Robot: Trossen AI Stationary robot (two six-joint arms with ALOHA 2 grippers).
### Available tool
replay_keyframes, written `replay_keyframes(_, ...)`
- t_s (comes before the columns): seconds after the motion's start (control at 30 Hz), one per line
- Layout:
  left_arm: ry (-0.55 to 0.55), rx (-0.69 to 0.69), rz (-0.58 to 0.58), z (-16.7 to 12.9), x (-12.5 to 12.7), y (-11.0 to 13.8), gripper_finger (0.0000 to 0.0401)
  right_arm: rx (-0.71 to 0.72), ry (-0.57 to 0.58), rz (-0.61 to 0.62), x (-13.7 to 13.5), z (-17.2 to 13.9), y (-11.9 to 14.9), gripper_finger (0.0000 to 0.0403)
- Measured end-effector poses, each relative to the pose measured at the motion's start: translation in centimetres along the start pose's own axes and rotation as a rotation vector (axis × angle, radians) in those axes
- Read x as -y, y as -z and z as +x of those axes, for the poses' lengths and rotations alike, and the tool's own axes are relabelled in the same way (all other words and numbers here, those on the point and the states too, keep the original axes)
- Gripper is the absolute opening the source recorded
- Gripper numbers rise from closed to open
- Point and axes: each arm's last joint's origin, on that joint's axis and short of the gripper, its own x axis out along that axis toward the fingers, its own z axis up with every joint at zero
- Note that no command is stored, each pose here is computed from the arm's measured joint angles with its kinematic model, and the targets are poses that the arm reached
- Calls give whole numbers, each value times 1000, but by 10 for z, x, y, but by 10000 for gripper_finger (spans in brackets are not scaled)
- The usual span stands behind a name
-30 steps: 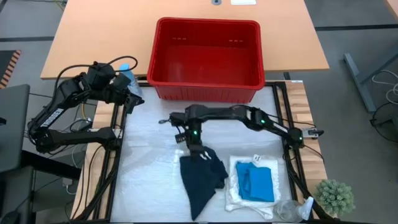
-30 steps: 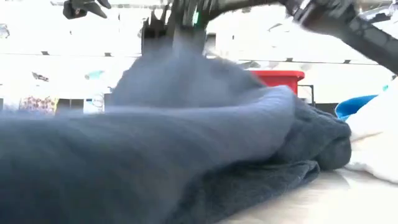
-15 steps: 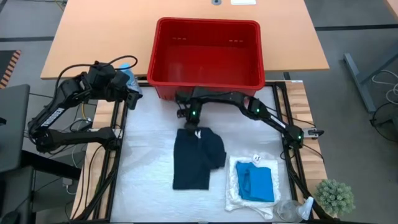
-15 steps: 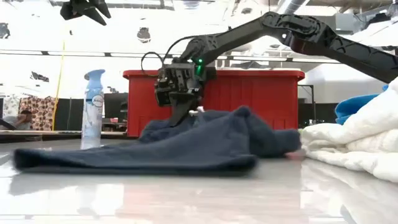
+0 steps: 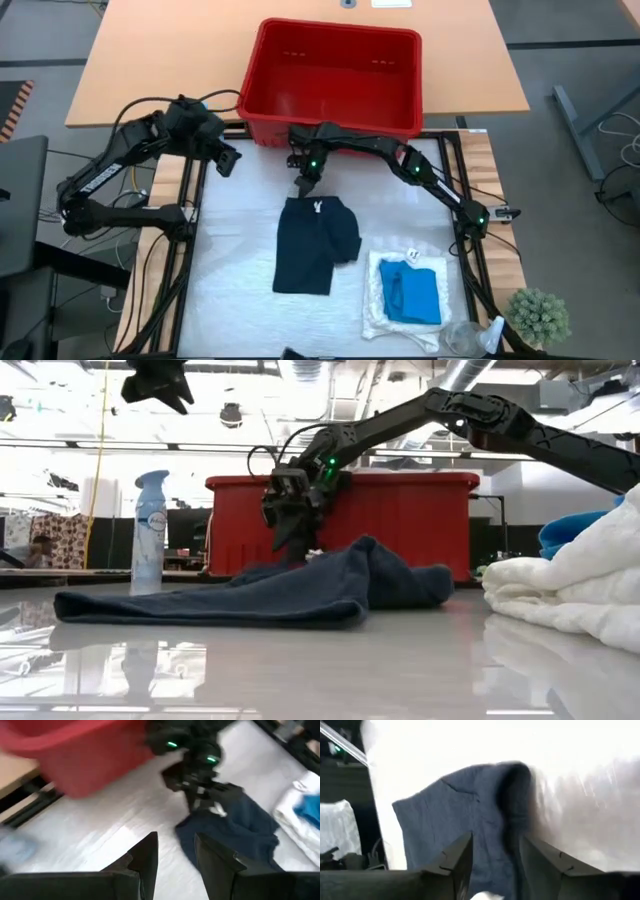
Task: Fold laundry
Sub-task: Remove the dark blue shorts from the red laundry bin, then fold the dark blue shorts
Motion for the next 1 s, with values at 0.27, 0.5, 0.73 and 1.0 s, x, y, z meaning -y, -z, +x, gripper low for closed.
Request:
replay_keyframes(0.27,184,20,144,26,31,-13,119,53,33,-27,-6,-37,0,192)
replay_keyframes(0.5,176,-27,199,54,50,-15,119,55,45,-64,-36,-79,12,189)
replay_keyframes(0.73,200,-73,259,78,65,-15,119,-119,343,-40,-75,-98,42,189)
replay_keyframes(1.0,203,-130,298,107,76,-13,119,-156,827,-28,-69,-111,47,189)
